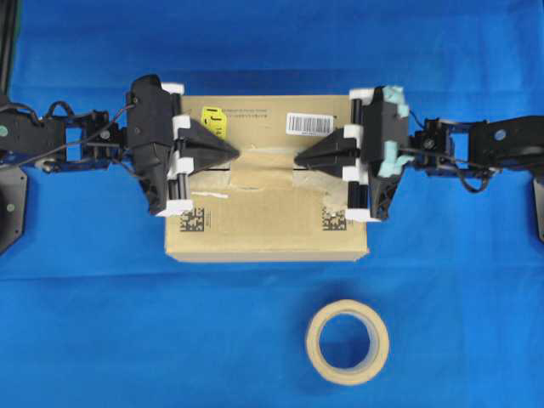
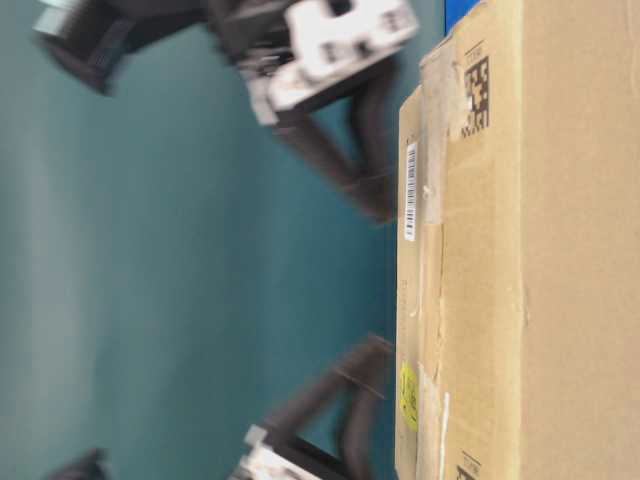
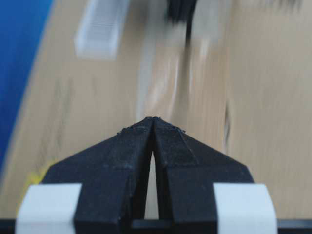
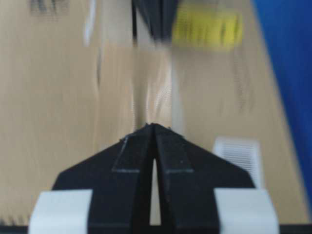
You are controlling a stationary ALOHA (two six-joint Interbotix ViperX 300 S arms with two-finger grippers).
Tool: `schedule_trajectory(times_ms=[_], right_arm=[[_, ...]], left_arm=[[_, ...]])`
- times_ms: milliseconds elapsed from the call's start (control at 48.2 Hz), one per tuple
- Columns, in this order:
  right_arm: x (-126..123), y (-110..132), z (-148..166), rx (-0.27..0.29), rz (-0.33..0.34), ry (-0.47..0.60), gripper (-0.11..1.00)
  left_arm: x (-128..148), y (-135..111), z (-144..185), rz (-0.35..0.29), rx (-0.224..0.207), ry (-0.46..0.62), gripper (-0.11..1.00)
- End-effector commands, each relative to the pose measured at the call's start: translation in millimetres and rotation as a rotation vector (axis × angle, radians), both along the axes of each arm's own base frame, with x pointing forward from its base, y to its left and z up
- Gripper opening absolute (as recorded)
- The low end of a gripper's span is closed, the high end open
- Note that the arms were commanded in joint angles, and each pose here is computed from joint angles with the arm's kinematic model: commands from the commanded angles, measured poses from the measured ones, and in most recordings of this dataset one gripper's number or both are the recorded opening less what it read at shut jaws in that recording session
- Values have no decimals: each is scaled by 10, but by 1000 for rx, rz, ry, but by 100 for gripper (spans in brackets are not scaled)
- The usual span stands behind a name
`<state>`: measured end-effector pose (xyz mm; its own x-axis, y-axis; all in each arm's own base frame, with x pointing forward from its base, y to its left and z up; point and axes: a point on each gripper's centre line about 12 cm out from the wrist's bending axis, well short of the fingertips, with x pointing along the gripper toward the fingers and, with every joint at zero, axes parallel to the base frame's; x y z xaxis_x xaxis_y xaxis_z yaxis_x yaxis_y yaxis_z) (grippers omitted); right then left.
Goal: Apply tape along the seams of the closed cardboard box to seal it securely.
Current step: 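Slide both grippers outward along the seam to flatten the tape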
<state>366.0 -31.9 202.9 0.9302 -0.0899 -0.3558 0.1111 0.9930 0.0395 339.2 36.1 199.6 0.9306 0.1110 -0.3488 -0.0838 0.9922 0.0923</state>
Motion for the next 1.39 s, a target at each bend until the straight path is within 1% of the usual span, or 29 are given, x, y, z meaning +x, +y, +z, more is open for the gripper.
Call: schedule_trajectory(times_ms=[0,83,187,249,395,498,561,727,810,934,1038,1246,1370], right_arm=[[76,7,304,-23,10,-89,0],[165,-12,330,-31,9,-97,0],[287,-22,299,-30,9,-87,0],[359,-28,257,-28,9,-76,0],[516,-36,101,-14,6,-37,0],[571,-16,9,-3,7,-18,0],[581,12,-35,6,8,-10,0],[540,82,-223,50,-4,40,0],[501,143,-311,75,-8,63,0],[399,232,-444,119,-22,102,0],[321,281,-531,144,-32,128,0],[171,373,-616,169,-33,161,0],[61,417,-655,187,-38,180,0]], left_arm=[[127,-59,285,-34,47,-91,0],[217,-134,328,-62,73,-119,0],[317,-230,299,-91,81,-116,0],[343,-263,242,-100,78,-102,0],[370,-320,87,-108,49,-66,0],[369,-337,-20,-106,27,-38,0],[351,-329,-95,-101,21,-18,0],[274,-298,-213,-88,11,4,0],[232,-273,-268,-74,-4,14,0],[134,-231,-376,-47,-41,43,0],[53,-191,-465,-21,-74,69,0],[-82,-170,-604,5,-113,111,0],[-183,-180,-667,23,-154,131,0]])
